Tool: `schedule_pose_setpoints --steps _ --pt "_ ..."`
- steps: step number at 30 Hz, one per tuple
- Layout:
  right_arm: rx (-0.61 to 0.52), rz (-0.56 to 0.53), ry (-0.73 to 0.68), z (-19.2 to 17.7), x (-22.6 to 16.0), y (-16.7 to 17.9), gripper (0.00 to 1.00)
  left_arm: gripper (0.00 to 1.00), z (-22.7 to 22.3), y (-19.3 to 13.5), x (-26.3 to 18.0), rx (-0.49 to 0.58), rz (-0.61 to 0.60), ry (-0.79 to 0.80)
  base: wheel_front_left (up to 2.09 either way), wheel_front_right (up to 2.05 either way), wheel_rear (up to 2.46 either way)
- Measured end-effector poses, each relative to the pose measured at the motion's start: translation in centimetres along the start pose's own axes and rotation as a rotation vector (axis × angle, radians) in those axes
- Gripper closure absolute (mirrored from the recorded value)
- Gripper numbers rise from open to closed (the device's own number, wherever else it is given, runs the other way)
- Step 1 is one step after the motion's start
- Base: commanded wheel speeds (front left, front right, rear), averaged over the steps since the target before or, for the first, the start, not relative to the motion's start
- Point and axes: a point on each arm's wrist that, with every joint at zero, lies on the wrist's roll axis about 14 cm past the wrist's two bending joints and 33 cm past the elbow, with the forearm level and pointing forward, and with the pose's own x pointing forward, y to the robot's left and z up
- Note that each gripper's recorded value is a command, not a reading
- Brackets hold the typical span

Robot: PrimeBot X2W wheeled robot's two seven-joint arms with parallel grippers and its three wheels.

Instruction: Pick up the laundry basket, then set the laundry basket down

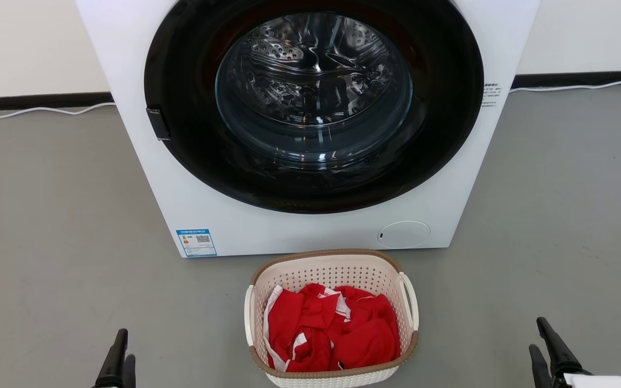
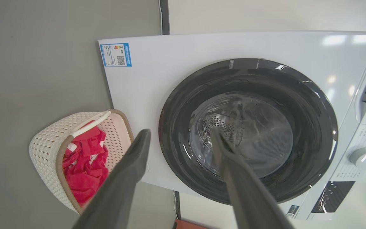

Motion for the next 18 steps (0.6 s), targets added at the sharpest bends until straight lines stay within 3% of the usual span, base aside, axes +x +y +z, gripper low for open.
schedule_pose_setpoints --steps 9,18 --pt "-0.008 0.016 -0.011 -0.05 0.06 0.51 0.0 0.0 -0.23 -0.51 0.08 0.007 -0.016 -0.007 0.0 0.0 0.0" --pt "-0.091 0.023 -0.018 -0.03 0.0 0.82 0.0 0.0 -0.5 -0.71 0.1 0.059 -0.021 -0.01 0.0 0.0 0.0"
